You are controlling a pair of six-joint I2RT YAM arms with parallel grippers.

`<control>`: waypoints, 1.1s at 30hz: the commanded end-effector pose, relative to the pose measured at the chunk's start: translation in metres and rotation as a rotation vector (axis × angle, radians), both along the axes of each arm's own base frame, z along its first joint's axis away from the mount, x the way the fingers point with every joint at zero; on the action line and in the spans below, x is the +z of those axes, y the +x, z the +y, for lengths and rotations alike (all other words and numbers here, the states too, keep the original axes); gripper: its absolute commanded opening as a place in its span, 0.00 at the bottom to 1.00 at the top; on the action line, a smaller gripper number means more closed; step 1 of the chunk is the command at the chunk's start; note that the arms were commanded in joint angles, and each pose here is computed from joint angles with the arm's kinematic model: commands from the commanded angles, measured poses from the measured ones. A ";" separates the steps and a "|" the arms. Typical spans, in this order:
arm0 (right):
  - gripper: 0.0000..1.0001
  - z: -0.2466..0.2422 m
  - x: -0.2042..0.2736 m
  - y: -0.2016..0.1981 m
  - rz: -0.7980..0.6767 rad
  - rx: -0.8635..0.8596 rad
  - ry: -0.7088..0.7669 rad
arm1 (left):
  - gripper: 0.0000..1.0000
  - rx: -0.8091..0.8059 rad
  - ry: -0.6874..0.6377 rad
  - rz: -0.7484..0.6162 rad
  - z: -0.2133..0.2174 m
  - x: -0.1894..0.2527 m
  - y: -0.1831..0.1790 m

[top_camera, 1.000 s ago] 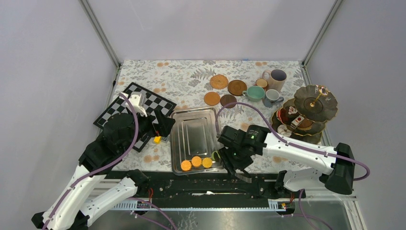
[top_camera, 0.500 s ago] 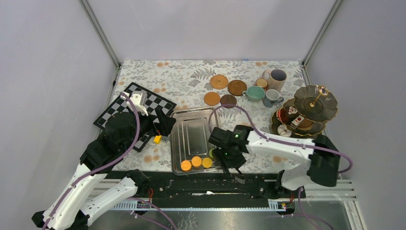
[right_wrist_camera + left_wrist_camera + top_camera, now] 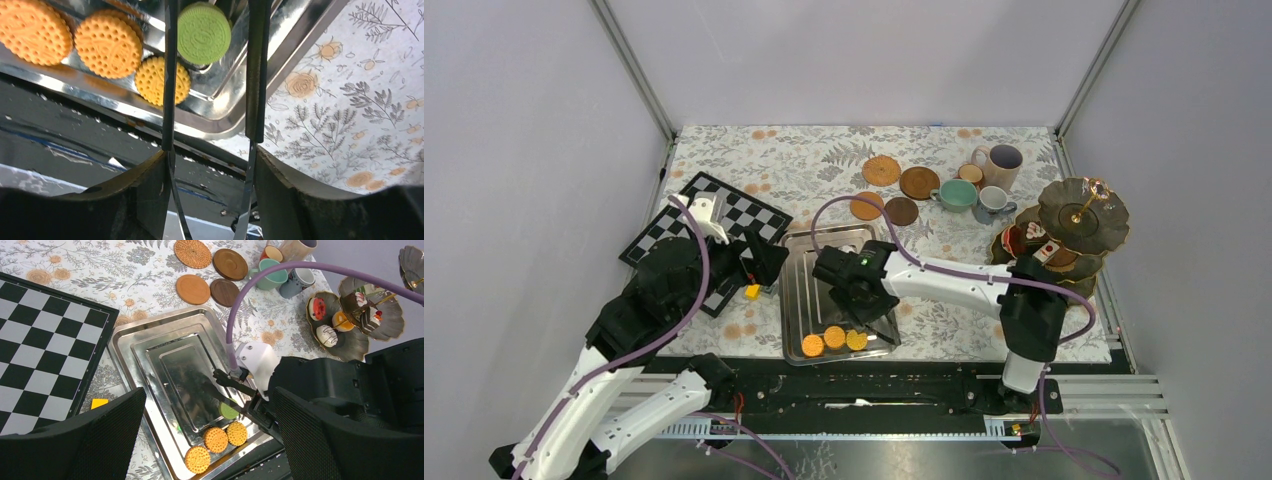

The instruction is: Serve the afternoon tea

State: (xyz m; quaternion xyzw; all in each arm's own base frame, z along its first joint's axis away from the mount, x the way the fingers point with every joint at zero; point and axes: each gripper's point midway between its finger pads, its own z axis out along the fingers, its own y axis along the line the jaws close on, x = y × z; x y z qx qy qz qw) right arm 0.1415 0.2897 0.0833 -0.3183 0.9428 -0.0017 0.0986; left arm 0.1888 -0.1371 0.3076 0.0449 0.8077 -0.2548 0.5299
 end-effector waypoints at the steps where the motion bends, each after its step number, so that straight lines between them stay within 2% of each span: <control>1: 0.63 -0.027 0.021 -0.011 0.018 0.077 -0.032 | 0.99 0.016 -0.039 -0.060 0.006 0.021 -0.003; 5: 0.65 -0.037 0.027 -0.031 0.052 0.127 0.001 | 0.99 0.011 -0.038 -0.049 0.003 0.016 -0.002; 14: 0.66 -0.040 0.029 -0.038 0.031 0.117 -0.014 | 0.99 0.004 -0.044 -0.053 0.002 0.019 -0.002; 25: 0.67 -0.039 0.020 -0.044 -0.021 0.126 -0.156 | 0.99 0.005 -0.043 -0.051 0.004 0.017 -0.004; 33: 0.68 -0.026 0.017 -0.048 -0.029 0.147 -0.162 | 0.99 0.009 -0.037 -0.058 0.006 0.019 -0.005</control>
